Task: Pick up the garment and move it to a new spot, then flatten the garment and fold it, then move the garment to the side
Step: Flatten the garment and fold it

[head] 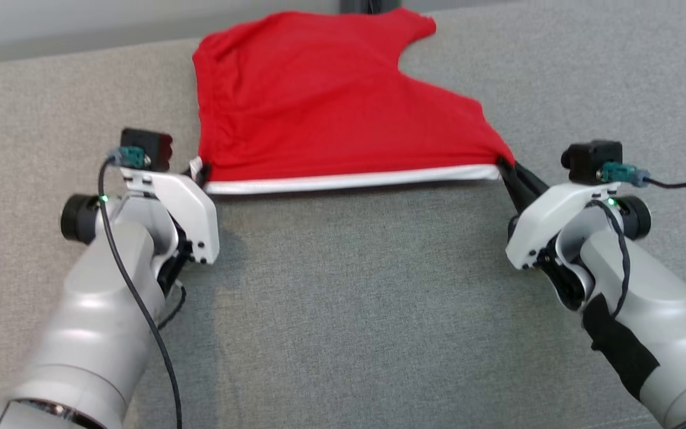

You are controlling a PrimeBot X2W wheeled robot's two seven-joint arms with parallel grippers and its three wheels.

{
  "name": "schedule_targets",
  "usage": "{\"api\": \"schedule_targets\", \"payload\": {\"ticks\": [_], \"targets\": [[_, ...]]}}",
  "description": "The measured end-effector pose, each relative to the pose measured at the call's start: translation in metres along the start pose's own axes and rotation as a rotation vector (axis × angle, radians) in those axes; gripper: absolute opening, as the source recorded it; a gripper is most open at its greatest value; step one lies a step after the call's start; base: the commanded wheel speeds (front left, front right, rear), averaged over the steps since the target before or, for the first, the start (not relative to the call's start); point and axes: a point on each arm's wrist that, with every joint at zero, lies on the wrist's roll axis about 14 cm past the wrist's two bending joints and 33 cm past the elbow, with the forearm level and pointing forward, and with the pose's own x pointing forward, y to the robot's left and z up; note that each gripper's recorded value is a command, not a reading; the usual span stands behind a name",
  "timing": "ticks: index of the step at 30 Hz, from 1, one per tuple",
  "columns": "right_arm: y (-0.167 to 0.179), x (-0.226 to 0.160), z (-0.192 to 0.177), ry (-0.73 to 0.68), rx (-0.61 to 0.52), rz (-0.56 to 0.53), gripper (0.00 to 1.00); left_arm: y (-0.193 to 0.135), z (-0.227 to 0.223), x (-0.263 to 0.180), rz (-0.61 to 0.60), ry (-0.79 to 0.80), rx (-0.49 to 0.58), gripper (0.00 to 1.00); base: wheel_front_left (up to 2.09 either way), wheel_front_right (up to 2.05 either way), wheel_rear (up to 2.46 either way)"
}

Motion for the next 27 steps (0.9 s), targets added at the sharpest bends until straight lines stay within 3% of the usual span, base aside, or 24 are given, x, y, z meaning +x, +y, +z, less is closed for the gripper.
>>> {"api": "schedule_targets", "payload": {"ticks": [13, 27], "targets": [[0.007, -0.055, -0.015, 0.020, 0.042, 0.018, 0.00, -0.019, -0.027, -0.054, -0.004, -0.014, -0.011, 0.00, 0.00, 0.00, 0.00], [0.015, -0.119, -0.040, 0.088, 0.108, 0.083, 0.00, -0.049, -0.064, -0.104, -0.039, -0.043, -0.189, 0.00, 0.00, 0.00, 0.00]]}}
